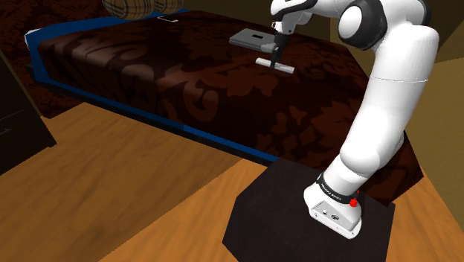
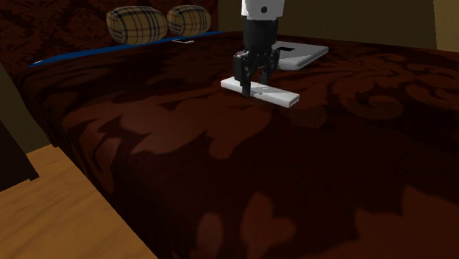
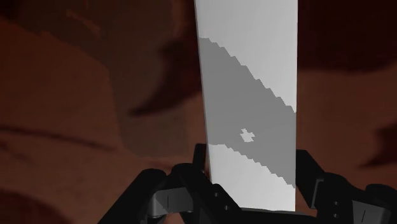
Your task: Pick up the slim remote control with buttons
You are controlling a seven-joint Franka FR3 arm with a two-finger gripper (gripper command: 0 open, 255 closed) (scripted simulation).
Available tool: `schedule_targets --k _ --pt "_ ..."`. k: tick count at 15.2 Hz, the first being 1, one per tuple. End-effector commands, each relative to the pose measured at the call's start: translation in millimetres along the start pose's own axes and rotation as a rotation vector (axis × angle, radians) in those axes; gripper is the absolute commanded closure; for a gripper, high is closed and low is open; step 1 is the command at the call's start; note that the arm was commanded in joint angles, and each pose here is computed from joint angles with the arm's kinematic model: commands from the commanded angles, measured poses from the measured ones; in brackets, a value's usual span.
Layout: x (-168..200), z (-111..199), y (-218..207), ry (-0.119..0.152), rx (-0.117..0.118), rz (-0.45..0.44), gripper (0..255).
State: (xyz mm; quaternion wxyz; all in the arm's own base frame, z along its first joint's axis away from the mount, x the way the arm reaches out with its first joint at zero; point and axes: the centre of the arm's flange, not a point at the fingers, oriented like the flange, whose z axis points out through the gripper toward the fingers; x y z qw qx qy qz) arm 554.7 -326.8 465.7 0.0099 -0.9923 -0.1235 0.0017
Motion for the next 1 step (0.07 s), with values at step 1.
schedule_targets --k 1 --pt "0.9 -3.3 -0.3 0.0 0.0 0.0 255"
